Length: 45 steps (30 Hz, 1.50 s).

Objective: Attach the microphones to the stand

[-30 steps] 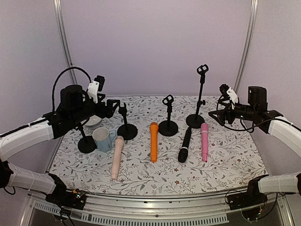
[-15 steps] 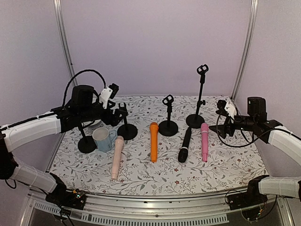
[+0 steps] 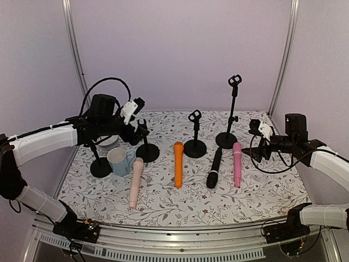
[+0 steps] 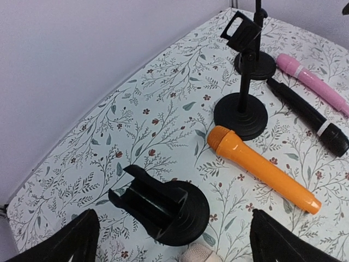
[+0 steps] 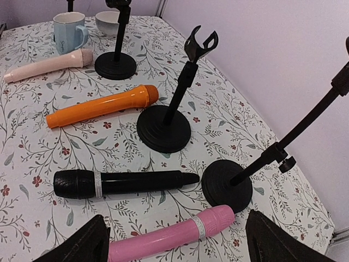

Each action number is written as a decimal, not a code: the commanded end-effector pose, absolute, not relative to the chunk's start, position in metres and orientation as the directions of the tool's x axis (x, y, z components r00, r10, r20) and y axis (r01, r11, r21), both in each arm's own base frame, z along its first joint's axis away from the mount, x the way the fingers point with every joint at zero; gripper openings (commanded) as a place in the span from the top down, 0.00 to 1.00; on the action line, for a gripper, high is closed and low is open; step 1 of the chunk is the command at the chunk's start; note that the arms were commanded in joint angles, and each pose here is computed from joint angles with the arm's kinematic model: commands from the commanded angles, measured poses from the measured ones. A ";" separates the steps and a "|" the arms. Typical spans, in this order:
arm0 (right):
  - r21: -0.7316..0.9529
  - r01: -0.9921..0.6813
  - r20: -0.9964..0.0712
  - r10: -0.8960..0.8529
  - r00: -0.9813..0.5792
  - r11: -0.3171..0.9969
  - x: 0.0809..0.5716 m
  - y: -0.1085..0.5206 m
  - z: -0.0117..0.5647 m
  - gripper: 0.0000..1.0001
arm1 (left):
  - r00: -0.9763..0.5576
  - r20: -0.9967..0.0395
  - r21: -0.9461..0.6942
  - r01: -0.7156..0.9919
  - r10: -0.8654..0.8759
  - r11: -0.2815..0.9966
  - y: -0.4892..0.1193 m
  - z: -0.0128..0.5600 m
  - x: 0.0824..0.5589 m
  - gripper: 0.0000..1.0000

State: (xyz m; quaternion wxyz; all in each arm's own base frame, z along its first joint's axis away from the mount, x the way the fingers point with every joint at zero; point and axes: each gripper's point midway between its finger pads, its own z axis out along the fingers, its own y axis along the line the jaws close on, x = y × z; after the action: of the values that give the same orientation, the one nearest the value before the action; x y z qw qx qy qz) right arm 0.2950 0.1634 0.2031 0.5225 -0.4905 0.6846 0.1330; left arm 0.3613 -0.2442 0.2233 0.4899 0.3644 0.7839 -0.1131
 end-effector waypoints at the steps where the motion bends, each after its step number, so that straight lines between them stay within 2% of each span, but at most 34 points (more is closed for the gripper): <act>1: -0.339 -0.818 -0.840 -0.541 0.041 0.464 0.291 0.165 0.200 0.12 | -0.129 -0.799 0.353 0.691 0.587 0.631 -0.233 0.222 0.376 0.02; 6: -0.334 -0.824 -0.835 -0.550 0.033 0.458 0.291 0.167 0.196 0.12 | -0.026 -0.800 0.424 0.683 0.599 0.595 -0.225 0.227 0.390 0.02; 11: -0.322 -0.835 -0.824 -0.567 0.015 0.446 0.291 0.168 0.187 0.12 | 0.009 -0.837 0.356 0.768 0.547 0.533 -0.236 0.219 0.396 0.05; 17: -0.307 -0.852 -0.809 -0.587 -0.001 0.425 0.292 0.173 0.177 0.14 | -0.052 -0.853 0.202 0.885 0.520 0.420 -0.266 0.195 0.390 0.19; 20: -0.305 -0.855 -0.808 -0.589 0.000 0.419 0.291 0.174 0.175 0.14 | -0.057 -0.826 0.221 0.882 0.561 0.416 -0.268 0.184 0.392 0.24; 29: -0.312 -0.856 -0.795 -0.607 -0.004 0.414 0.293 0.175 0.169 0.16 | -0.042 -0.830 0.217 0.895 0.557 0.390 -0.272 0.184 0.378 0.45; 33: -0.313 -0.856 -0.791 -0.612 -0.005 0.412 0.293 0.175 0.168 0.16 | -0.082 -0.834 0.181 0.894 0.545 0.410 -0.276 0.190 0.381 0.53; 39: -0.320 -0.854 -0.787 -0.617 -0.002 0.411 0.293 0.175 0.167 0.16 | -0.150 -0.893 0.071 0.884 0.424 0.463 -0.294 0.214 0.382 0.65; 45: -0.317 -0.856 -0.786 -0.618 -0.003 0.408 0.293 0.176 0.166 0.17 | -0.203 -0.901 0.048 0.831 0.382 0.555 -0.318 0.222 0.383 0.69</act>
State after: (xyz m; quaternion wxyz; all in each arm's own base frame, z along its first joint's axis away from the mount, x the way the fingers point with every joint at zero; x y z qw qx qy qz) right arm 0.2918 0.1733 0.1647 0.4680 -0.5250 0.6990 0.1294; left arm 0.3749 -0.2928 0.1862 0.4334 0.4467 0.7492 -0.2268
